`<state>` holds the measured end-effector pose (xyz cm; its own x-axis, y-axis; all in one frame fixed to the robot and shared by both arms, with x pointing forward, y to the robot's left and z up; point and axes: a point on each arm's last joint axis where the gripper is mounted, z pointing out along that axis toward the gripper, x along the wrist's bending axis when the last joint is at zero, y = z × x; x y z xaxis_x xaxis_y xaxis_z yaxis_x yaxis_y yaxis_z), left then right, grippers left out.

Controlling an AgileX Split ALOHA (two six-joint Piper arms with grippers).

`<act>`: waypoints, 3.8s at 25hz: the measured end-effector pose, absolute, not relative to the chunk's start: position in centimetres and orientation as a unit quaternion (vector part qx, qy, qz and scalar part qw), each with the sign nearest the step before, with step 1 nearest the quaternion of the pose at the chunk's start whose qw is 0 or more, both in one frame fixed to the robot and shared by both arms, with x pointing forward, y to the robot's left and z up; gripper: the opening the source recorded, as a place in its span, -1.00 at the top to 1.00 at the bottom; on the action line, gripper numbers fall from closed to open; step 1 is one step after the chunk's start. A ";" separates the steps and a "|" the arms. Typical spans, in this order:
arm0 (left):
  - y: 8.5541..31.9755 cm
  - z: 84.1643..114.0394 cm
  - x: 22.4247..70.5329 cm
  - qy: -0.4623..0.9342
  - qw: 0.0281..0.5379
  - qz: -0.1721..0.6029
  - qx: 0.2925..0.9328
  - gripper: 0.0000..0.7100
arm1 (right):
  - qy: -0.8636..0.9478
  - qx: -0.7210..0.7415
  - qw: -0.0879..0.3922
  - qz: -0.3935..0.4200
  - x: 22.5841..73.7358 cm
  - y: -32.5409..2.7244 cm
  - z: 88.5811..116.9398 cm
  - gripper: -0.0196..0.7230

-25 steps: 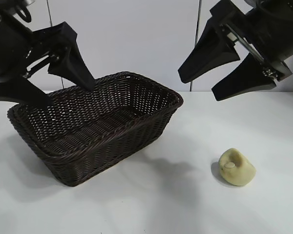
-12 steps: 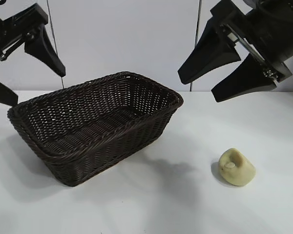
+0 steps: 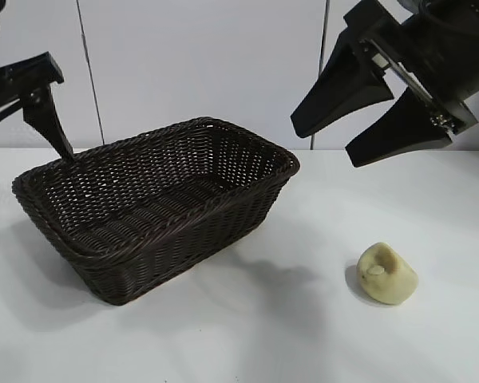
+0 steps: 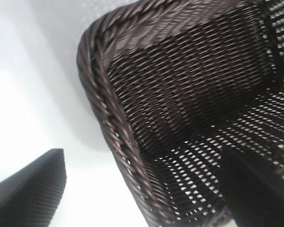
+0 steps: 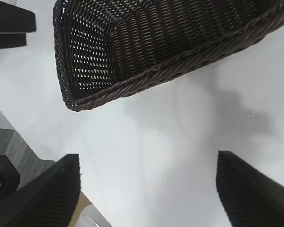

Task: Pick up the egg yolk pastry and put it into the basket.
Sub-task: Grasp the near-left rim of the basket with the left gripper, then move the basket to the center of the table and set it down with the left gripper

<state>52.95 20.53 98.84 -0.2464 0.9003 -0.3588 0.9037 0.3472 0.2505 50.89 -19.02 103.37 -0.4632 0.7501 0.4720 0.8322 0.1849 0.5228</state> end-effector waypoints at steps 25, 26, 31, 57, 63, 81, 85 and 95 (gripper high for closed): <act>19.8 93.5 55.3 0.816 0.208 -0.008 0.539 -0.78 | -0.768 -0.514 0.056 -0.377 50.9 -19.0 103.4 -0.58; 19.8 93.2 55.3 0.818 0.201 -0.011 0.539 -0.78 | -0.768 -0.514 0.056 -0.377 50.9 -19.0 103.4 -0.58; 19.8 92.9 55.3 0.819 0.196 -0.014 0.538 -0.75 | -0.768 -0.514 0.056 -0.377 50.9 -19.0 103.4 -0.58; 21.4 97.7 56.7 0.804 0.199 -0.023 0.560 0.73 | -0.770 -0.512 0.062 -0.375 50.7 -19.0 103.4 -0.58; 23.1 98.6 57.2 0.746 0.191 -0.017 0.638 0.73 | -0.771 -0.511 0.065 -0.374 50.7 -18.9 103.4 -0.58; 21.9 95.2 57.4 0.680 0.176 -0.094 0.705 0.73 | -0.771 -0.511 0.066 -0.374 50.7 -18.9 103.4 -0.58; 21.9 94.7 57.5 0.678 0.170 -0.097 0.708 0.73 | -0.771 -0.511 0.066 -0.374 50.7 -18.9 103.4 -0.58; 21.6 93.9 57.8 0.677 0.173 -0.113 0.707 0.73 | -0.771 -0.511 0.065 -0.374 50.7 -18.9 103.4 -0.58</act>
